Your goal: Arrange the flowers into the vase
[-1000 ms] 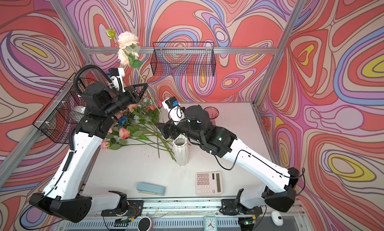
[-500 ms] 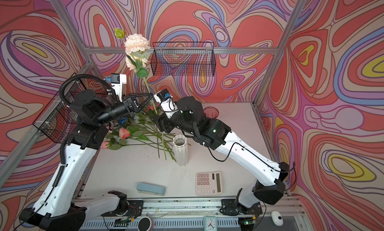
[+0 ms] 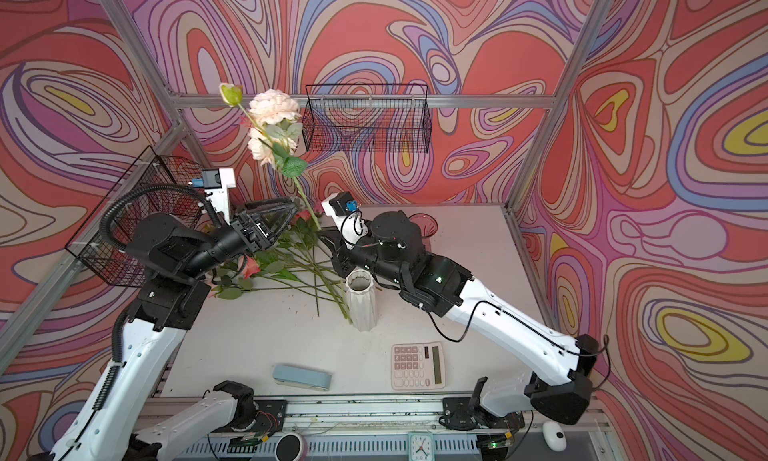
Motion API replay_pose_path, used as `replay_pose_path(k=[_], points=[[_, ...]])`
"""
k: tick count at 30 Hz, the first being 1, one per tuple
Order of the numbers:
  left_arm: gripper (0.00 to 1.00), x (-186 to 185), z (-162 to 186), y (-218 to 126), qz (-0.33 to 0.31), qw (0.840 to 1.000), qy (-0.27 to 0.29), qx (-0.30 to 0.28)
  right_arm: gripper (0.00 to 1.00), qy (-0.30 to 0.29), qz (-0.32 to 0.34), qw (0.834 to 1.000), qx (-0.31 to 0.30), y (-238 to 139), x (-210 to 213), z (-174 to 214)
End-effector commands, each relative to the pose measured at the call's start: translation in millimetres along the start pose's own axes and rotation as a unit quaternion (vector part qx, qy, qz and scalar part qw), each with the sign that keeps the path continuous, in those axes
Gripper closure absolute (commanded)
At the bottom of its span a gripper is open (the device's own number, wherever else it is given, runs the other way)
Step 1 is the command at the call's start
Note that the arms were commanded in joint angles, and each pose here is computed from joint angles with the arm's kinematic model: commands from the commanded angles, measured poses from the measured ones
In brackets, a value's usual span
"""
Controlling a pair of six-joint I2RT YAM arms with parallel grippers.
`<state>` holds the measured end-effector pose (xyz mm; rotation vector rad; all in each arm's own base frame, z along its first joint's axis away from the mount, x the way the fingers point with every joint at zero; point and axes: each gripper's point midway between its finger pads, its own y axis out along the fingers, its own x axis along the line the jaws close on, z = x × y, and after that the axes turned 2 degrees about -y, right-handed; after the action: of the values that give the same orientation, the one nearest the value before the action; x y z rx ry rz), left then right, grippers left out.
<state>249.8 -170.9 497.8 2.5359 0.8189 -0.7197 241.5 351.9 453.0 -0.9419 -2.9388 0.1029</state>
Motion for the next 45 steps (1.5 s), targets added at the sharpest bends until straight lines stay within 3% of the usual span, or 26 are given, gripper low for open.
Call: replay_pose_path(k=[1, 6, 12, 17, 25, 33, 40, 45], points=[[0.10, 25.6, 0.9, -30.0, -0.067, 0.994, -0.016, -0.082, 1.00, -0.009, 0.059, 0.993, -0.107, -30.5, -19.7, -43.6], [0.10, 73.6, 49.7, -56.5, -0.129, 0.986, -0.058, -0.090, 1.00, -0.026, 0.082, 0.987, -0.133, -36.0, -26.9, -50.8], [0.10, 99.4, 85.6, -73.5, -0.171, 0.980, -0.076, -0.068, 1.00, -0.043, 0.083, 0.983, -0.157, -37.7, -25.3, -79.1], [0.10, 115.6, 107.8, -79.6, -0.193, 0.975, -0.094, -0.049, 1.00, -0.068, 0.114, 0.980, -0.151, -23.2, -34.5, -74.2], [0.10, 130.5, 125.2, -88.0, -0.217, 0.969, -0.110, -0.042, 1.00, -0.066, 0.143, 0.981, -0.113, -2.4, -50.7, -21.7], [0.10, 149.7, 142.3, -91.2, -0.249, 0.959, -0.135, -0.027, 1.00, 0.003, 0.165, 0.984, -0.062, 1.4, -63.4, 63.0], [0.11, 168.1, 156.9, -91.4, -0.287, 0.946, -0.153, -0.002, 0.70, 0.063, 0.184, 0.981, -0.010, -7.7, -70.4, 103.1], [0.13, 187.0, 168.5, -88.0, -0.333, 0.927, -0.171, 0.036, 0.40, 0.093, 0.184, 0.979, -0.002, -20.6, -70.2, 109.0]])
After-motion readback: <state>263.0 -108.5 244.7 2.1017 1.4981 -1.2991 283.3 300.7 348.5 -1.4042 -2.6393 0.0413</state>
